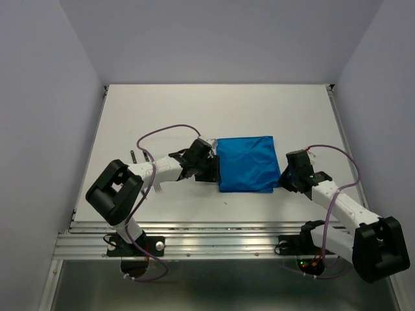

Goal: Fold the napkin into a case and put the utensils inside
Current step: Smooth out the square-folded napkin at the center of the board.

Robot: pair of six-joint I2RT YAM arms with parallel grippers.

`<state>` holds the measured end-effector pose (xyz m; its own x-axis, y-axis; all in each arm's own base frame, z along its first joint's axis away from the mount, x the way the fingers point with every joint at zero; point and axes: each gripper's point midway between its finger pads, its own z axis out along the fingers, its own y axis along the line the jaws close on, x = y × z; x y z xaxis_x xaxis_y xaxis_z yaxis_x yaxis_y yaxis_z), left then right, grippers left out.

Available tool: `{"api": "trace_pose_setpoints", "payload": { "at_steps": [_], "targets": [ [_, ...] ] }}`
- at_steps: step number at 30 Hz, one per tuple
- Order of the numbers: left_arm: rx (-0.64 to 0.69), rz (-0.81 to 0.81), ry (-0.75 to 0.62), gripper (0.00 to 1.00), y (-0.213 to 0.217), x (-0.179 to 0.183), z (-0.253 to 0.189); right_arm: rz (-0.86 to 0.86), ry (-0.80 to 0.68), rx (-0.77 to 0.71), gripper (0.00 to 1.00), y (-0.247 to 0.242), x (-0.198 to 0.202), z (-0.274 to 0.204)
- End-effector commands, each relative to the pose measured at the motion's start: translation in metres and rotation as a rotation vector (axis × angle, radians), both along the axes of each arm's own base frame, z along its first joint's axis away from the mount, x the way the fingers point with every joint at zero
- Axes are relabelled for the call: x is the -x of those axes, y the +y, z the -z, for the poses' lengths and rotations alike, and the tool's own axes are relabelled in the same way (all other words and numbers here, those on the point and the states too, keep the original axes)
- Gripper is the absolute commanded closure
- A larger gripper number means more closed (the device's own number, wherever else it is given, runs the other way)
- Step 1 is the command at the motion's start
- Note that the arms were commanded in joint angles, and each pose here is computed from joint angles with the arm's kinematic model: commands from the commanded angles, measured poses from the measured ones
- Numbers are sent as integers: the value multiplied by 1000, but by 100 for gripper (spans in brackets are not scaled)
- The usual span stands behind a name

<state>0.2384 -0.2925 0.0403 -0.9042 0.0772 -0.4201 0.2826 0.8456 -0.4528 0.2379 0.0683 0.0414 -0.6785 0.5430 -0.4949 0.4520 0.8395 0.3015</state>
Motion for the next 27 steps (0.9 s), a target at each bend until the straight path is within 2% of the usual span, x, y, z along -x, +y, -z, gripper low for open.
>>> {"api": "trace_pose_setpoints", "payload": {
  "at_steps": [1,6,9,12,15,16,20,23,27],
  "targets": [
    [17,61,-52,45,-6,2,-17,-1,-38,20,99,-1,-9,-10],
    [-30,92,-120,63,-5,12,-19,-11,-46,9,99,2,-11,-13],
    [-38,101,-124,62,-7,20,-18,-15,-50,7,99,3,-13,-15],
    [-33,87,-117,57,-10,26,-16,-18,-50,2,99,4,-13,-15],
    [-22,81,-124,58,-14,34,-15,-20,-49,-1,99,5,-14,-15],
    [-24,79,-127,65,-15,35,-13,-23,-47,-2,99,6,-14,-14],
    [-55,72,-117,80,-16,39,-3,-24,-51,-4,99,6,-15,-15],
    [-63,80,-98,80,-15,42,6,-25,-51,-3,99,6,-15,-15],
    [-52,75,-104,75,-20,39,9,-25,-53,-4,99,6,-16,-16]
  ]
}}
